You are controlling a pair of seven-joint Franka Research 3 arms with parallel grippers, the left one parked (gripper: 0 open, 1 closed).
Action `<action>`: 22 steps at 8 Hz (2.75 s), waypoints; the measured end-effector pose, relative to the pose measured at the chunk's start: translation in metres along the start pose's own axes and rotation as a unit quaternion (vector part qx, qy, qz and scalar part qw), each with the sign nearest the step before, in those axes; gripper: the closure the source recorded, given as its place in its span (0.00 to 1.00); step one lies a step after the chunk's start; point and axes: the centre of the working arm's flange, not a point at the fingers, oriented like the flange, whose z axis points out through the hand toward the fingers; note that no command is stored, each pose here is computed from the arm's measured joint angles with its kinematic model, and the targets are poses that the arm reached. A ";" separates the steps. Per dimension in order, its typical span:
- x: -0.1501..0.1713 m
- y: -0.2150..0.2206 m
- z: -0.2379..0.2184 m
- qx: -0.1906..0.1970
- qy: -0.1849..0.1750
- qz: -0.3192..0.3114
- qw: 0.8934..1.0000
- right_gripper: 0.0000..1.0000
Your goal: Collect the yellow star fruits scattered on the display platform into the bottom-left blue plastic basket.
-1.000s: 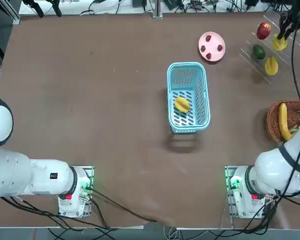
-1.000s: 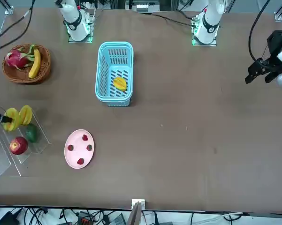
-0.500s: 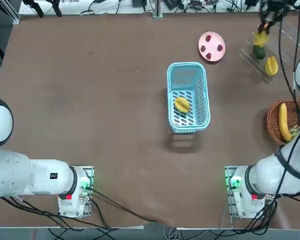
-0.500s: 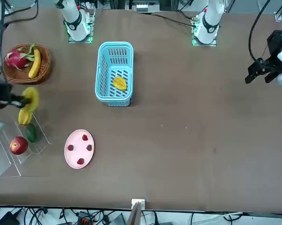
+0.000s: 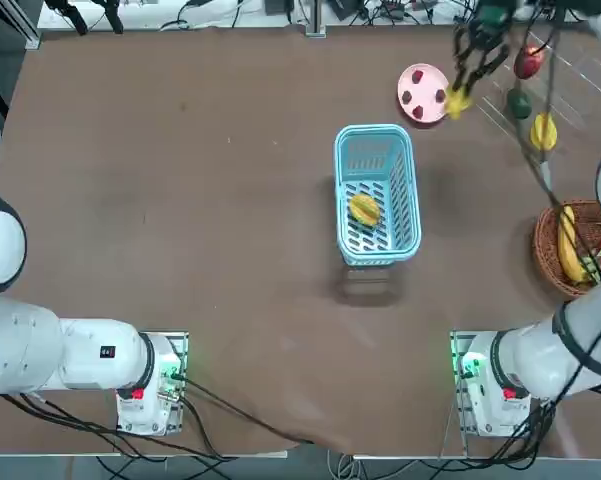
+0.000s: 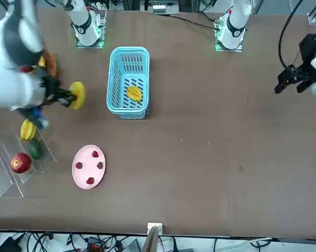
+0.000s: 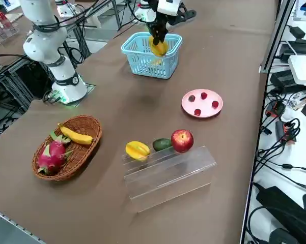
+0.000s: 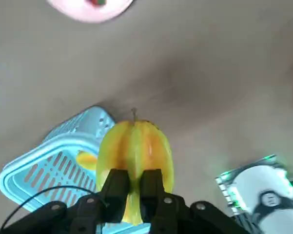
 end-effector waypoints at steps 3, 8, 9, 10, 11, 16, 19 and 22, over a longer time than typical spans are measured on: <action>-0.096 -0.064 0.076 0.002 0.036 0.025 0.999 0.82; -0.119 -0.077 0.116 -0.002 0.046 0.029 0.998 0.31; -0.116 -0.074 0.109 0.005 0.050 0.035 0.998 0.10; -0.106 -0.067 0.093 0.012 0.061 0.044 0.997 0.00; -0.085 -0.050 0.066 0.010 0.084 0.054 0.995 0.00; 0.076 0.128 -0.027 -0.037 0.166 0.002 0.985 0.00; 0.162 0.218 -0.018 -0.053 0.193 -0.076 0.977 0.00; 0.218 0.263 0.019 -0.053 0.226 -0.090 0.969 0.00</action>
